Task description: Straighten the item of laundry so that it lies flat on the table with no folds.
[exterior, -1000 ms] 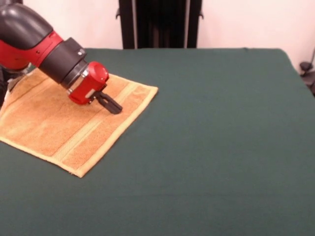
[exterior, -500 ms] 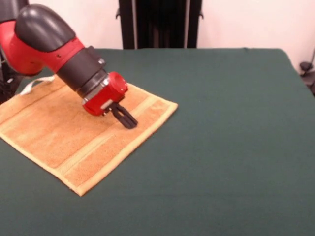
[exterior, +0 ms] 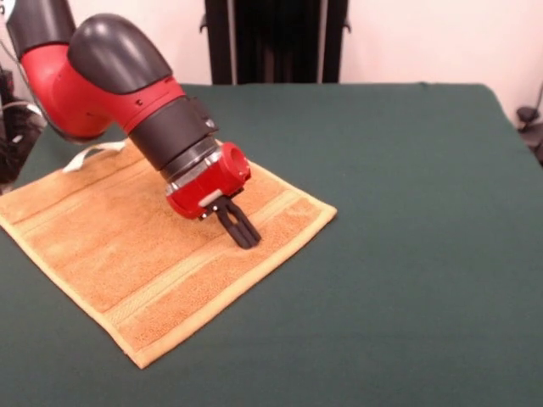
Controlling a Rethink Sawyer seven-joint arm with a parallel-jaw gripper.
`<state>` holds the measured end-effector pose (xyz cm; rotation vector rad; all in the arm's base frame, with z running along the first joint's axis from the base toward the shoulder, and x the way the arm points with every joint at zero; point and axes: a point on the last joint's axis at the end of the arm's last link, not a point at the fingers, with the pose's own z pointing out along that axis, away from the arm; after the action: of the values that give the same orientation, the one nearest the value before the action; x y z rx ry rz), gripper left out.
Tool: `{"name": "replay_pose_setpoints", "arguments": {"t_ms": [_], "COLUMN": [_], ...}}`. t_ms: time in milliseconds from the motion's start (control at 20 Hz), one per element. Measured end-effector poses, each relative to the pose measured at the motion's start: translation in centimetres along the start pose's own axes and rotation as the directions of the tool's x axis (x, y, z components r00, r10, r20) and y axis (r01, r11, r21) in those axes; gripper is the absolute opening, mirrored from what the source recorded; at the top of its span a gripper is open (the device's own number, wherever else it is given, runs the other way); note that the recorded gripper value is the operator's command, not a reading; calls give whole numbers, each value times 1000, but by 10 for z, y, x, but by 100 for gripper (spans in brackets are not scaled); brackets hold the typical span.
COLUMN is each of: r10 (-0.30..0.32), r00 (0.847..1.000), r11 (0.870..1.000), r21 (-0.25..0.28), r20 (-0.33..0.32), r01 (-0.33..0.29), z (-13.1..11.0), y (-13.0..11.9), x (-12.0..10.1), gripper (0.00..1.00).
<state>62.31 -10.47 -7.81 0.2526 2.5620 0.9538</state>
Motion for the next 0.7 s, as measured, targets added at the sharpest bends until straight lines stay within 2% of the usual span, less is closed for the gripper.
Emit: {"name": "replay_pose_setpoints", "arguments": {"t_ms": [700], "r10": [-17], "r00": [997], "r11": [1000], "r21": [24], "r20": [70], "r01": [16], "z": [13], "y": [10], "x": [-2], "gripper": [0]}}
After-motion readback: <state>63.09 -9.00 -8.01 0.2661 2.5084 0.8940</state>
